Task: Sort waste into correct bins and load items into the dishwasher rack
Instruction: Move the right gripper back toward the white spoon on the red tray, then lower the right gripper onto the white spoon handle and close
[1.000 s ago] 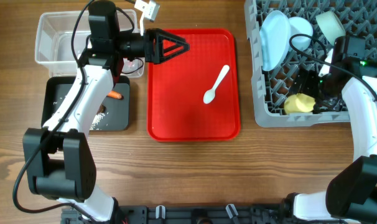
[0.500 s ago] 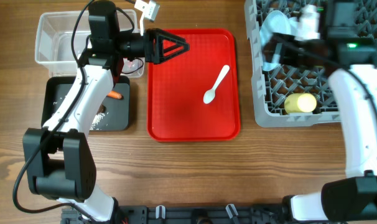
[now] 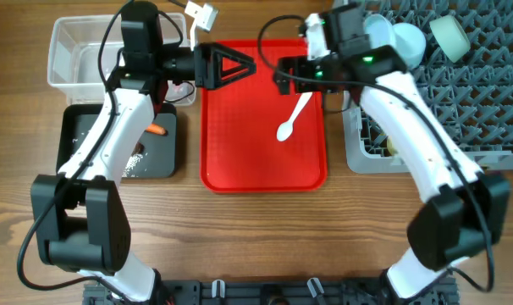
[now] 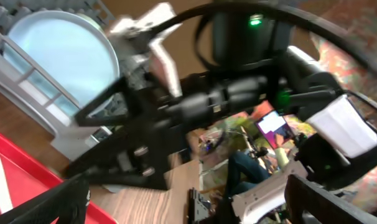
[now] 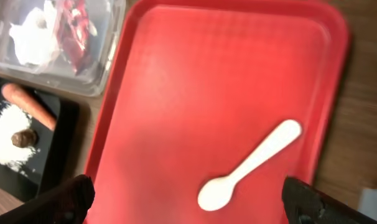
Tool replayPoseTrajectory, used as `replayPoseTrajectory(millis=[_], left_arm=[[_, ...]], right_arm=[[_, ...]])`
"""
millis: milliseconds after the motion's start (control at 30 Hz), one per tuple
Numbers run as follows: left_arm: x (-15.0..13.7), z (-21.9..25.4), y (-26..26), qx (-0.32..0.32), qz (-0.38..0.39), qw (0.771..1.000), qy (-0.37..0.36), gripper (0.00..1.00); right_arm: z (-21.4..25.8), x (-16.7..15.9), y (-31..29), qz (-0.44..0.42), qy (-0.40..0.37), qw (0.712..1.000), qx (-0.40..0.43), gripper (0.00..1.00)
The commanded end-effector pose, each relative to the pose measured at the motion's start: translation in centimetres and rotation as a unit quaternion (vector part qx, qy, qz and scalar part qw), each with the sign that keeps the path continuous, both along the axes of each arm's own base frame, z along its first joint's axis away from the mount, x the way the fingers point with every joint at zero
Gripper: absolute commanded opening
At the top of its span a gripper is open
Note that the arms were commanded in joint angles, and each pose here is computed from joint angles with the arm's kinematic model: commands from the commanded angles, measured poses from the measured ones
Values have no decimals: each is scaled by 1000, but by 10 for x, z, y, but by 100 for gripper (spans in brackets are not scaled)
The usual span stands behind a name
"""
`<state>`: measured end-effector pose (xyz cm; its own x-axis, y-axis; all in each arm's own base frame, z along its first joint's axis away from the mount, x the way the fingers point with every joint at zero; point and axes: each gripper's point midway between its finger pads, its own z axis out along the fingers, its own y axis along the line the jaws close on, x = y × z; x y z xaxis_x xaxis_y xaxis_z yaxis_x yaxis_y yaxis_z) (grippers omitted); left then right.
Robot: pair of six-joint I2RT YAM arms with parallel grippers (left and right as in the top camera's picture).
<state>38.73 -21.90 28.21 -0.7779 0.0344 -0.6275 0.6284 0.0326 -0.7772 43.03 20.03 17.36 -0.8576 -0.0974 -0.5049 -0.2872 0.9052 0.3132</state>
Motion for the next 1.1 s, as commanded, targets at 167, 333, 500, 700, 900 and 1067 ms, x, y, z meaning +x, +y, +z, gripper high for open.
replayPoseTrajectory(millis=[167,333,500,700,900,1067], left_arm=[[35,-6,52,26,112,993,34,100],[66,-61,85,128,262,949,120,100],[65,-146,139,349,431,809,195,100],[57,-163,157,452,484,730,169,100],[58,-163,155,451,484,731,167,100],[58,-163,156,451,484,731,167,100]], right_arm=[[-74,2,-2,-15,87,996,-32,100],[-84,-5,-4,-15,110,993,-42,100],[-87,1,-17,-49,101,991,-73,97],[-105,-4,-21,-52,105,990,-80,79],[-139,-12,-24,-50,101,990,-80,44],[-158,-19,-31,-55,98,990,-89,45]])
